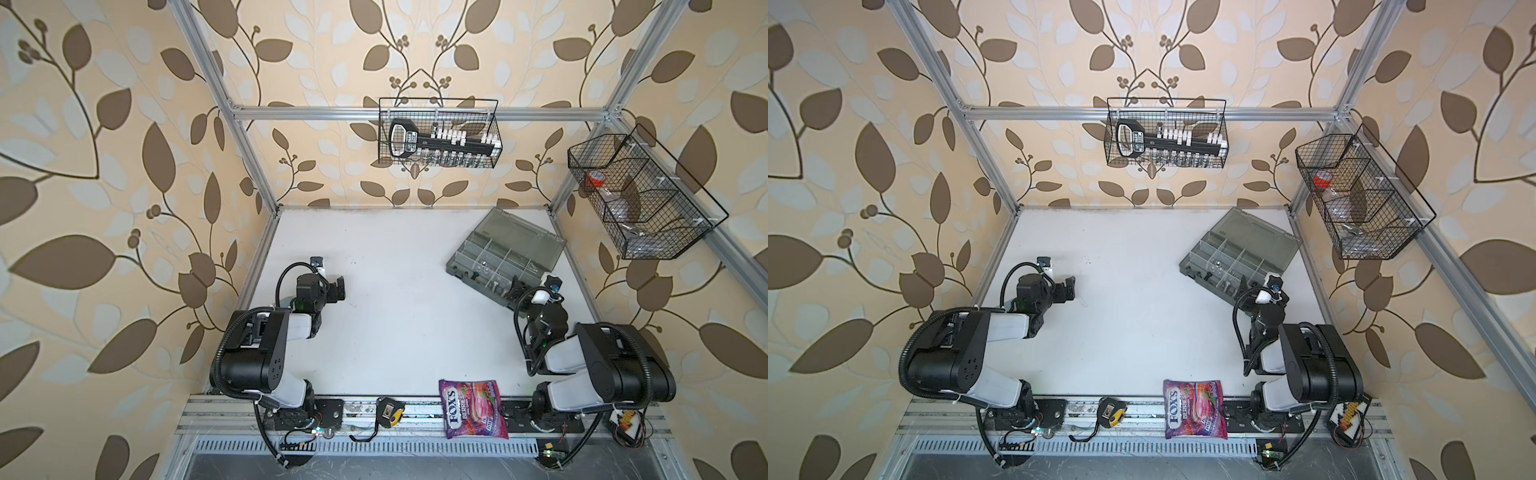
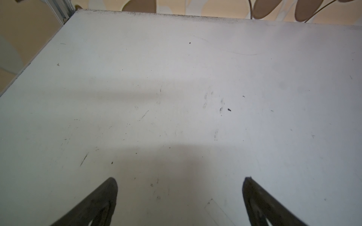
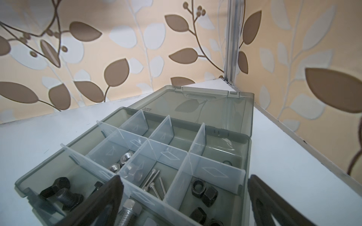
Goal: Sort the screws and nuts into containers
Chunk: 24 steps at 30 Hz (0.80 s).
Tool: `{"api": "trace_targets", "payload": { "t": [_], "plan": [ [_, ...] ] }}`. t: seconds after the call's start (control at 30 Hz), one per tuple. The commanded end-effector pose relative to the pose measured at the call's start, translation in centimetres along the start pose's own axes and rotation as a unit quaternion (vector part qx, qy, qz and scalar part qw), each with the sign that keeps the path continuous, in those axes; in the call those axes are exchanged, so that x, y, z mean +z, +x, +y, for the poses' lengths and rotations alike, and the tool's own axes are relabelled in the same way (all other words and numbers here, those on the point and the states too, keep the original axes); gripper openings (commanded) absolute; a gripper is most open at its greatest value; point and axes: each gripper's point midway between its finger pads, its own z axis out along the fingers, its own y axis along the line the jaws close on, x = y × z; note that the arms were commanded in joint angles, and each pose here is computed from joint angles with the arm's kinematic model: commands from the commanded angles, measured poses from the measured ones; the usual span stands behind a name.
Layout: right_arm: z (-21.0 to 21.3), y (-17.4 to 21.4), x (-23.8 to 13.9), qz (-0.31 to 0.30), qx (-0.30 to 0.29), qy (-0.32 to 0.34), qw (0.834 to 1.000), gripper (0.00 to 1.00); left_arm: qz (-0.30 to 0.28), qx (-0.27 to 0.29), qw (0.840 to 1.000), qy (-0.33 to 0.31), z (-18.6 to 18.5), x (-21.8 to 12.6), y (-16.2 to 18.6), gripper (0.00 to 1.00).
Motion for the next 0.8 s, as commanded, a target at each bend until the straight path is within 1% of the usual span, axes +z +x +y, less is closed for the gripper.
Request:
{"api": "trace_targets", "payload": {
  "t": [0.0,0.07,0.13,0.2,0.27,0.3,0.33,0.37,0.43,0.77],
  "plan": [
    [2.1,-1.0,0.5,-0.012,-0.019,-0.057,0.998,1.0,-0.015,-0.003,1.0,0.015,-0.6,0.0,-1.2,0.99],
    [3.7,-0.6,0.7,-0.002,-0.039,-0.102,0.994,1.0,-0.015,-0.003,1.0,0.015,-0.6,0.0,-1.2,0.99],
    [4.7,-0.5,0.5,-0.001,-0.053,-0.133,0.99,1.0,-0.015,-0.003,1.0,0.015,-0.6,0.0,-1.2,0.99],
    [5.1,-0.3,0.5,0.002,-0.058,-0.144,0.988,1.0,-0.016,-0.003,1.0,0.015,-0.6,-0.1,-1.2,0.99],
    [5.6,0.3,1.1,0.024,-0.065,-0.157,0.985,1.0,-0.016,-0.003,1.0,0.015,-0.6,-0.1,-1.2,0.99],
    [5.6,0.3,2.0,0.035,-0.063,-0.151,0.986,1.0,-0.016,-0.003,1.0,0.015,-0.6,-0.1,-1.2,0.99],
    [5.0,0.9,3.0,0.06,-0.053,-0.13,0.988,1.0,-0.015,-0.003,1.0,0.014,-0.6,-0.1,-1.2,0.99],
    [4.6,0.5,3.0,0.051,-0.049,-0.118,0.99,1.0,-0.016,-0.003,1.0,0.014,-0.6,-0.1,-1.2,0.99],
    [3.8,0.6,3.1,0.053,-0.042,-0.097,0.993,1.0,-0.016,-0.003,1.0,0.014,-0.6,-0.1,-1.2,0.99],
    [3.9,0.5,3.0,0.051,-0.044,-0.095,0.993,1.0,-0.015,-0.003,1.0,0.015,-0.6,-0.1,-1.1,0.99]
  ]
}}
